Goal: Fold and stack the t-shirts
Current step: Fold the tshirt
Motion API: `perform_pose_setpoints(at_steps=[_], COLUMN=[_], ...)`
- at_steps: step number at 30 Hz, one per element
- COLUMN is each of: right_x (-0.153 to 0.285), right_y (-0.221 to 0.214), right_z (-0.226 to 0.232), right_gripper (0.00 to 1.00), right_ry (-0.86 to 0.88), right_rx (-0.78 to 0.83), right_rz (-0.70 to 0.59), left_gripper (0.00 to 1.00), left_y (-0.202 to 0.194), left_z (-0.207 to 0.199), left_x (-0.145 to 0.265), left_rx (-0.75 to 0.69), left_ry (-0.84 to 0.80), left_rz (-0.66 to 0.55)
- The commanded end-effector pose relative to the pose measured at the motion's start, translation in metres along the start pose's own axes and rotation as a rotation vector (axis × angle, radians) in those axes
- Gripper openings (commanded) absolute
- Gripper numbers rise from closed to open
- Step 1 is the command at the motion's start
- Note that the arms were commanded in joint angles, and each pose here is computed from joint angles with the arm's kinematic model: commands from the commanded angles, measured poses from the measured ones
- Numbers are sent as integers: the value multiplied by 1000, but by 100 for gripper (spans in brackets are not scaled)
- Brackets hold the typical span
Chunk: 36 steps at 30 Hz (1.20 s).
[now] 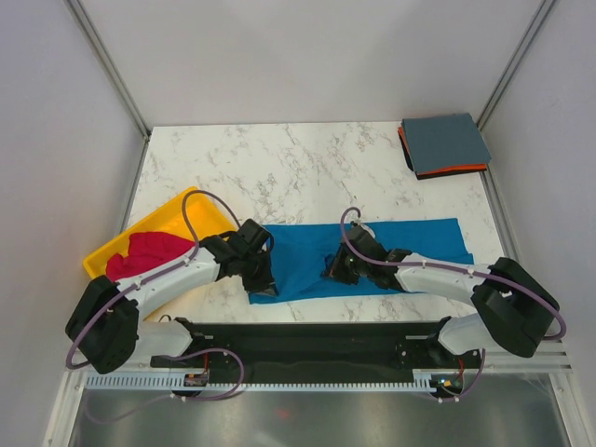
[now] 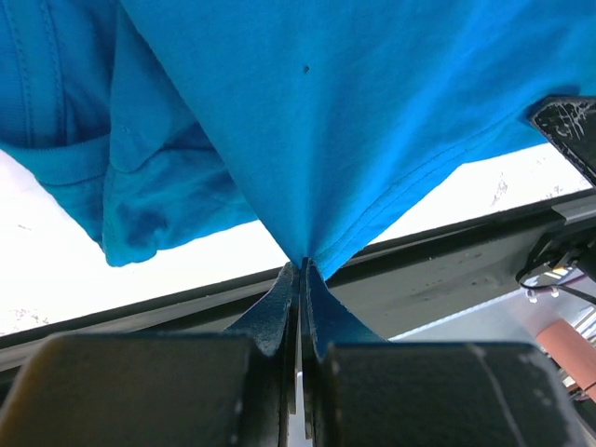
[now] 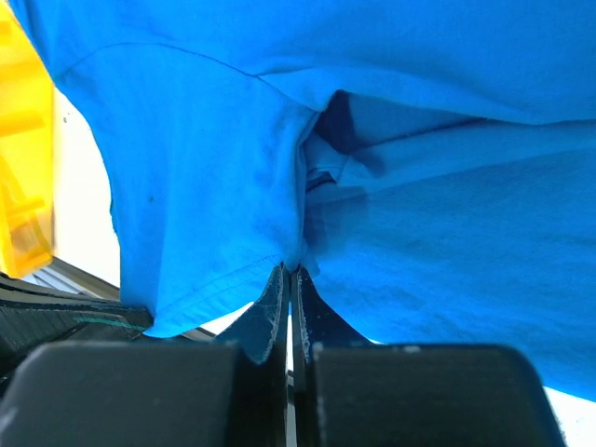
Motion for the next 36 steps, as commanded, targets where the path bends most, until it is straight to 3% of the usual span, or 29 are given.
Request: perform_pose_setpoints(at_steps=[1,8,14,20,22,26,28,31,36], right_x=[-4,-5,-3,-3,-2,-3,-4,-5,-5], right_y=[0,0,-1,-1,-3,-7,-8,-9,-8], right_z=[-1,-9,1,-3,-3,1,1,-2,-6], right_gripper=[1,3,12,0,0,2,9,17,21], right_ry=[-1,-28,-7,-19,-17,-6,-1,-1,-6], right_rx=[34,80,130,136,136,137,143,154,175], right_rz=[10,14,36,43,50,83,92,92,83], left_gripper=[2,2,2,2,4,29,38,42,45], left_y=[1,-5,-5,-3,-2,2,2,-1,-9], left_z=[1,9,11,11,11,10,10,10,8], left_x=[-8,-14,-17,-19,-18,-12,-8,-7,-10], left_rx=[28,29,24,14,7,-27,-52,-68,-83], left_ry=[20,46,60,64,62,62,57,47,37], left_rz=[-4,9,10,11,9,-15,-28,-28,-17])
Point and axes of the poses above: each gripper's point midway between its finger pads, its own x axis back along the fingers, its own z axis along the line the jaws close on, y = z × x, the point moved 3 cm from there along x, back along the fingers, and after that the axes turned 13 degrees about -x, right-handed, at the moved point
